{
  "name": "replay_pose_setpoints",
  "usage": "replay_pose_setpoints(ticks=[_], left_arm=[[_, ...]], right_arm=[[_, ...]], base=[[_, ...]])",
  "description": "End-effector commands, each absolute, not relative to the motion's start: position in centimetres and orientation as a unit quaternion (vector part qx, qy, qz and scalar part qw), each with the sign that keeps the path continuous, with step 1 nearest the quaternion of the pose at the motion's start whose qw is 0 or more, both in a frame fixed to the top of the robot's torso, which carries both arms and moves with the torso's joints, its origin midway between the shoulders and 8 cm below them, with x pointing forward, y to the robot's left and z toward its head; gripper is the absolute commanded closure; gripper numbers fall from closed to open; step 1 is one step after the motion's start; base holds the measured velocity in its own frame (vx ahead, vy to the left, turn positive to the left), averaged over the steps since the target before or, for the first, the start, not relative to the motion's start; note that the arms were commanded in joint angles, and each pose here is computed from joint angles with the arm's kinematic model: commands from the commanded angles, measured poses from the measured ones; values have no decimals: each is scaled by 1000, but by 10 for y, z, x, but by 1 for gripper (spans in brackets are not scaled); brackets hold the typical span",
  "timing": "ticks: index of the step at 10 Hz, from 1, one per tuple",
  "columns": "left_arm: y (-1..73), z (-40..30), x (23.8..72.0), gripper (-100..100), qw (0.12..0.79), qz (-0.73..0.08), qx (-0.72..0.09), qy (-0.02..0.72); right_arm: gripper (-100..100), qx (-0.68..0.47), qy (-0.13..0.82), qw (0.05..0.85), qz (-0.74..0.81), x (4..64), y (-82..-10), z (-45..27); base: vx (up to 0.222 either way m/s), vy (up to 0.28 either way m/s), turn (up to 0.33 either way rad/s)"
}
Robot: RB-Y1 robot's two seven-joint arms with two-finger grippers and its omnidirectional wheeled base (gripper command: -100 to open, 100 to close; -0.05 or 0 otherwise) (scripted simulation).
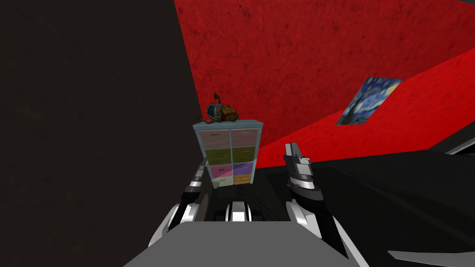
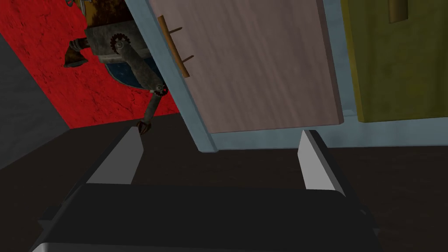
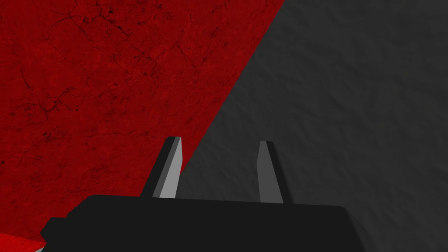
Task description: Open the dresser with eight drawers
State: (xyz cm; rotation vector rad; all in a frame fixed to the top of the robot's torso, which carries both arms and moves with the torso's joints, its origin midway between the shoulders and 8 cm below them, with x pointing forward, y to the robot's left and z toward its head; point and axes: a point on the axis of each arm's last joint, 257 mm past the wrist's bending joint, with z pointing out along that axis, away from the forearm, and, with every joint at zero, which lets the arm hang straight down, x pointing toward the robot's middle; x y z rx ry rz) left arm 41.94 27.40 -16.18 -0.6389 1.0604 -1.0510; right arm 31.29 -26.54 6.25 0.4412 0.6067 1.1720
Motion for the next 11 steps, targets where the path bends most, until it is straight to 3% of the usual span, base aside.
replay_pose_setpoints(ticks=[1, 11], left_arm=[[281, -186, 422, -100, 680, -460, -298, 487], [283, -266, 426, -100, 647, -441, -362, 506]], right_arm=[[0, 203, 279, 768, 540, 313, -265, 62], [0, 203, 279, 768, 540, 313, -265, 62]], base=[[128, -18, -4], [97, -8, -3]])
